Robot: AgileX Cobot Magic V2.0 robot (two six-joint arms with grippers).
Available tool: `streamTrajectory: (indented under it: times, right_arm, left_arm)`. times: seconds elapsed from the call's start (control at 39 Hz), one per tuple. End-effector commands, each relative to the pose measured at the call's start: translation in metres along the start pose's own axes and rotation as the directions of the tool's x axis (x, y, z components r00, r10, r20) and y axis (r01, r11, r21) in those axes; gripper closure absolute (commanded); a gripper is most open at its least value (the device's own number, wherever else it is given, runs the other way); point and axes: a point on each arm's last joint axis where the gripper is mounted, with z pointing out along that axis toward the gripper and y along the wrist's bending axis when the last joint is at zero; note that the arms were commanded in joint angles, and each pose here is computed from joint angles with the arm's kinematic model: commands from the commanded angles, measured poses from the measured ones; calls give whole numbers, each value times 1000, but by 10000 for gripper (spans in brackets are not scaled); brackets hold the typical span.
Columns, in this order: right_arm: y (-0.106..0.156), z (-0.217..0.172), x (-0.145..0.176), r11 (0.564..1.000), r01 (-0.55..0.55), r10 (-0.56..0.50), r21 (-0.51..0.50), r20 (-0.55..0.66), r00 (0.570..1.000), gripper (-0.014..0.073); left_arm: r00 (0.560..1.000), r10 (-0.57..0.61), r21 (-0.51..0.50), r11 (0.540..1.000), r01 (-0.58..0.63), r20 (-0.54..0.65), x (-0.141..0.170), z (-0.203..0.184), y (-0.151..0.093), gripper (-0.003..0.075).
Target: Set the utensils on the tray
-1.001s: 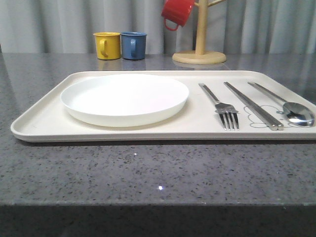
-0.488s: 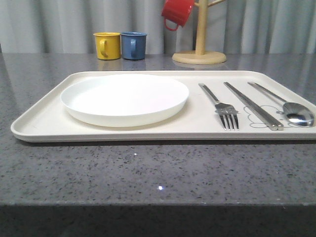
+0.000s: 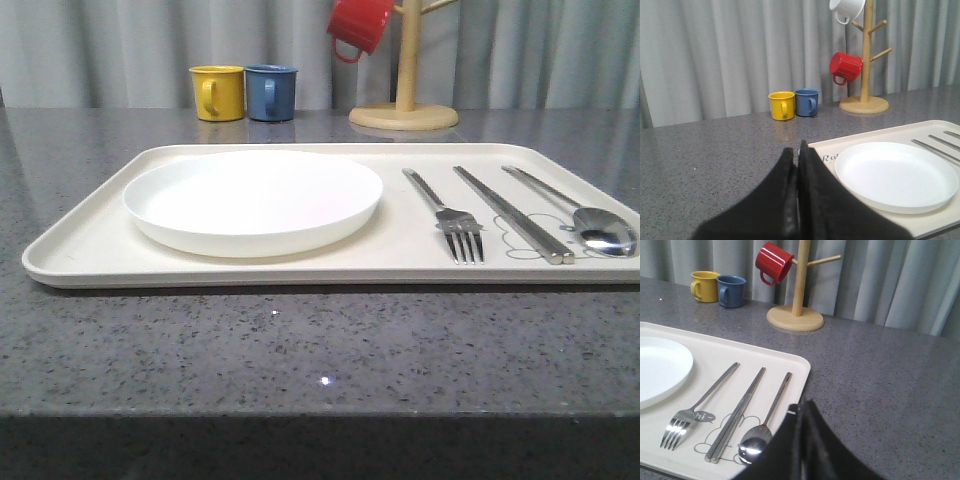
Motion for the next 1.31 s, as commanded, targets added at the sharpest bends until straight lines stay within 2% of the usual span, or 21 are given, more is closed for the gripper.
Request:
streamTrajectory:
  times: [0.0, 1.03, 1.28]
  right_arm:
    - [0, -2, -17, 1000, 29, -29, 3, 111, 993, 664]
    - [0, -2, -16, 1000, 29, -29, 3, 110, 994, 664]
    - [0, -2, -16, 1000, 29, -29, 3, 110, 994, 664]
  left_arm:
    - [992, -16, -16, 1000, 18, 124, -16, -7, 1, 738]
    - [992, -16, -16, 1000, 18, 124, -16, -7, 1, 738]
    - [992, 32, -47, 999, -27, 118, -7, -3, 3, 738]
